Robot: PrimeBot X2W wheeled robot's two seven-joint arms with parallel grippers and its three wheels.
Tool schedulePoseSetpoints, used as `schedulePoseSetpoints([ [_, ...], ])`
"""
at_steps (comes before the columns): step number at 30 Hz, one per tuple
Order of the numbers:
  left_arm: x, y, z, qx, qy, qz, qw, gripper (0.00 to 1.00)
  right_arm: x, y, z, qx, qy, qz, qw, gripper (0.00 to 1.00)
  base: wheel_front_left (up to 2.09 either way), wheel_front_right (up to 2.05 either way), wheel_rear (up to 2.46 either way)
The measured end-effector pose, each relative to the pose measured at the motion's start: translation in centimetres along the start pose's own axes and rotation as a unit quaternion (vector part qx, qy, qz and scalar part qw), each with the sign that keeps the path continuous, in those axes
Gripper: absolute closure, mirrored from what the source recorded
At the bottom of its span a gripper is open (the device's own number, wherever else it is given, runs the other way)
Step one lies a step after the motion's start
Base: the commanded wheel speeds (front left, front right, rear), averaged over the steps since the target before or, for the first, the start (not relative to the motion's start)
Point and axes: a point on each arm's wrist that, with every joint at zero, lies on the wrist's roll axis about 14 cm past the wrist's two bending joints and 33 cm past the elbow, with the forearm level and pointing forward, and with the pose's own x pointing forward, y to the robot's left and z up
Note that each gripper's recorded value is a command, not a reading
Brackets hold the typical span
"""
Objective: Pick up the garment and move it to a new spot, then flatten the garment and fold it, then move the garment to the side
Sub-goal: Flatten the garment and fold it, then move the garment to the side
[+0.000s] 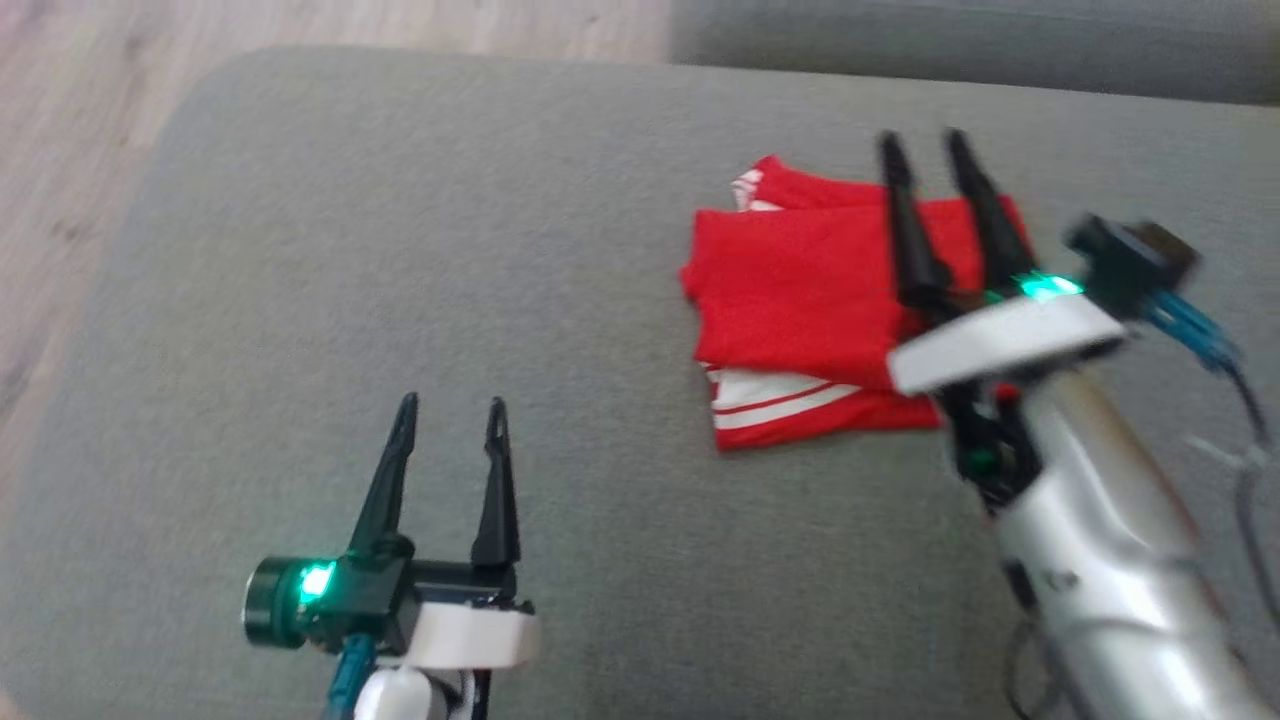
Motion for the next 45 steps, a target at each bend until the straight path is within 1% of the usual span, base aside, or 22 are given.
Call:
schedulePoseSetpoints([
  [3,-0.1,-0.5,0.2,-0.005,-0.004,-0.008,1.0,0.0,-3.2,-3.3,1.7,-0.027,-0.021,-0.04,0.999,0.0,0.0,0.0,0.0],
  [6,0.0,-0.9,1.0,-0.01,-0.017,-0.016,1.0,0.0,-7.1,-6.1,3.0,-0.074,-0.028,-0.078,0.994,0.0,0.0,0.0,0.0],
  [8,-0.1,-1.3,1.4,-0.012,-0.023,-0.024,0.999,0.0,-9.3,-7.1,4.0,-0.105,-0.036,-0.098,0.989,0.0,0.0,0.0,0.0],
  [9,-0.1,-1.3,1.4,-0.012,-0.023,-0.024,0.999,0.0,-9.3,-7.1,4.0,-0.105,-0.036,-0.098,0.989,0.0,0.0,0.0,0.0],
  [11,-0.4,-1.6,1.6,-0.014,-0.027,-0.029,0.999,0.0,-11.3,-7.5,4.4,-0.125,-0.04,-0.114,0.985,0.0,0.0,0.0,0.0],
  [13,-1.1,-1.8,1.4,-0.015,-0.024,-0.036,0.999,0.0,-13.5,-7.8,3.8,-0.137,-0.029,-0.13,0.982,0.0,0.0,0.0,0.0],
  [17,-2.9,-2.0,0.7,-0.015,-0.013,-0.043,0.999,0.0,-18.3,-7.2,0.4,-0.16,0.028,-0.142,0.976,0.0,0.0,0.0,0.0],
  [19,-4.1,-2.2,0.0,-0.015,-0.003,-0.049,0.999,0.0,-20.6,-6.6,-1.2,-0.152,0.046,-0.155,0.975,0.0,0.0,0.0,0.0],
  [21,-4.5,-2.1,-0.1,-0.013,-0.001,-0.048,0.999,0.0,-21.4,-6.4,-1.5,-0.158,0.049,-0.158,0.973,0.0,0.0,0.0,0.0],
  [25,-4.8,-2.0,-0.3,0.001,-0.001,-0.053,0.999,0.0,-21.8,-6.0,-1.2,-0.173,0.045,-0.157,0.971,0.0,0.0,0.0,0.0],
  [31,-4.7,-1.8,-0.2,0.002,-0.003,-0.05,0.999,0.0,-21.8,-5.5,-1.2,-0.172,0.042,-0.155,0.972,0.0,0.0,0.0,0.0],
  [41,-5.0,-1.4,-0.3,0.002,-0.001,-0.044,0.999,0.0,-21.7,-5.7,-1.0,-0.179,0.041,-0.159,0.97,0.0,0.0,0.0,0.0],
  [45,-5.5,-1.2,-0.8,0.001,0.006,-0.041,0.999,0.0,-21.8,-5.6,-1.5,-0.182,0.047,-0.157,0.97,0.0,0.0,0.0,0.0],
])
